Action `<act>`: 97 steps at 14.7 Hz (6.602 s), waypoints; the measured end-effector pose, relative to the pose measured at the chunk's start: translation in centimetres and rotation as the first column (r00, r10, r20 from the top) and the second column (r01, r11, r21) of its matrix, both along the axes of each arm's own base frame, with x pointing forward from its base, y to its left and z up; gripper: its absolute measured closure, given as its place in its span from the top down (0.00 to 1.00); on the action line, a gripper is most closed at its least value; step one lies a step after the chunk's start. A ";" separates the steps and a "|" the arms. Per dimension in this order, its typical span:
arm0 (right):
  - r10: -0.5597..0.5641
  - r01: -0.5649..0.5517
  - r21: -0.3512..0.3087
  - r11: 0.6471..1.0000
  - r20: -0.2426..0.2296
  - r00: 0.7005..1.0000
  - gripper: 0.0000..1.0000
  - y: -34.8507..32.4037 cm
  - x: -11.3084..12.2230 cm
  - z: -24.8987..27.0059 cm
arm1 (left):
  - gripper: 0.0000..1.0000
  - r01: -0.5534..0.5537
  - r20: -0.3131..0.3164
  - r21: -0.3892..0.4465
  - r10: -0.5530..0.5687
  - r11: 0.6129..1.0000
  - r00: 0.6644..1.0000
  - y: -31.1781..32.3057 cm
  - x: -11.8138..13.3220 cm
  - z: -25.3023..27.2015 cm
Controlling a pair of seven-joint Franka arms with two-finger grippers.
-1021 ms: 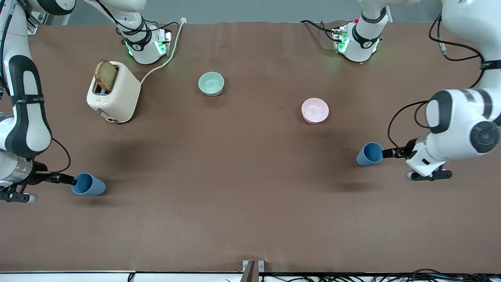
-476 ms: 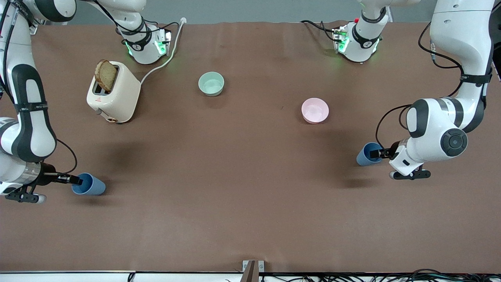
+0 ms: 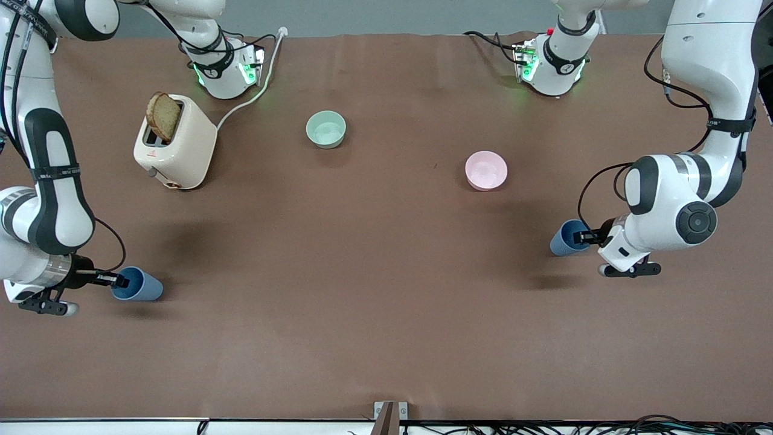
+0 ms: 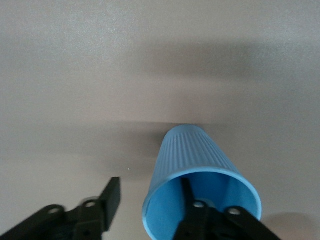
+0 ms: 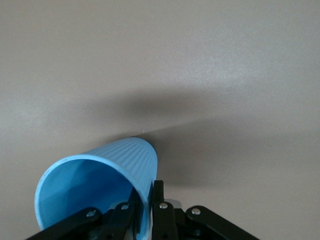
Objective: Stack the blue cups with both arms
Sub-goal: 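Close both grippers on the rims of the blue cups, then carry the blue cup with the left gripper to the table middle, then release the cup upright and raise the left gripper away, then carry the right gripper's blue cup over the standing cup and insert it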
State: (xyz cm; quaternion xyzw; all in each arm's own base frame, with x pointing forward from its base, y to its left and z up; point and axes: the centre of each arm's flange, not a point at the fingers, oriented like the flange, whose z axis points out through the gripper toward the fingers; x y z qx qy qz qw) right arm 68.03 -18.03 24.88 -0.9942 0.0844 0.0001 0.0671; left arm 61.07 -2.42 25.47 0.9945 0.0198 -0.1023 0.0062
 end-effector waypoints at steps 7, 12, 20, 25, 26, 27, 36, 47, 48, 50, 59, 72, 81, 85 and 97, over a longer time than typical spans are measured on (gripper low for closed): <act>0.022 -0.022 0.000 1.000 0.042 0.999 0.05 0.5 0.9 7.4 | 0.06 0.009 0.018 -0.005 -0.009 1.000 1.000 -0.3 0.7 1.6; 0.115 -0.110 -0.074 0.991 0.066 0.991 0.05 3.4 -2.1 22.3 | 0.06 0.110 0.063 -0.052 -0.107 0.993 0.992 -6.6 3.9 10.0; 0.110 -0.108 -0.075 0.991 0.027 0.994 0.05 9.3 -10.6 34.6 | 0.05 0.399 0.109 -0.132 -0.387 0.908 0.916 -27.8 1.6 11.1; 0.070 -0.068 -0.083 0.994 0.020 0.997 0.05 13.3 -14.5 36.3 | 0.05 0.518 0.127 -0.156 -0.503 0.841 0.855 -40.9 -3.3 7.0; 0.059 -0.057 -0.082 0.995 0.012 0.998 0.05 13.9 -14.5 36.2 | 0.05 0.533 0.145 -0.160 -0.514 0.831 0.845 -42.3 -3.8 6.4; 0.046 -0.046 -0.081 0.996 0.002 0.999 0.05 14.3 -14.6 36.1 | 0.05 0.544 0.155 -0.163 -0.524 0.823 0.838 -43.4 -4.3 6.0; 0.020 -0.017 -0.085 0.996 0.040 0.999 0.05 14.2 -13.7 38.6 | 0.05 0.618 0.149 -0.162 -0.600 0.769 0.786 -49.2 -8.7 1.0; 0.036 -0.033 -0.086 0.996 0.027 0.999 0.05 13.9 -13.5 38.1 | 0.72 0.636 0.228 -0.155 -0.599 0.756 0.768 -50.5 -8.2 4.5; 0.036 -0.033 -0.086 0.996 0.027 0.999 0.05 13.9 -13.5 38.1 | 0.81 0.633 0.238 -0.151 -0.594 0.759 0.768 -50.1 -7.9 6.3; 0.036 -0.034 -0.085 0.996 0.027 0.999 0.05 13.9 -13.5 38.1 | 0.99 0.614 0.269 -0.139 -0.567 0.777 0.778 -48.1 -6.2 10.2; 0.062 -0.059 -0.084 0.995 0.036 0.997 0.05 15.4 -13.1 38.0 | 1.00 0.220 0.239 -0.108 -0.190 0.969 0.952 -16.2 9.1 15.7; 0.026 -0.028 0.054 0.998 0.032 0.999 0.05 39.7 -9.6 27.5 | 1.00 0.038 0.348 0.066 -0.059 0.997 0.936 -1.4 6.2 31.8; 0.036 -0.036 0.037 0.999 -0.016 0.999 0.05 54.3 -13.4 17.8 | 1.00 -0.033 0.320 0.037 0.019 0.999 0.947 1.2 0.7 38.5; 0.056 -0.056 0.034 0.998 -0.014 0.998 0.05 58.3 -17.0 13.8 | 1.00 -0.029 0.295 0.030 0.019 0.999 0.955 1.0 -0.4 38.5; 0.054 -0.054 0.016 0.998 -0.028 0.998 0.05 59.7 -18.7 10.0 | 1.00 -0.010 0.309 0.022 0.003 1.000 0.951 0.1 -2.4 36.6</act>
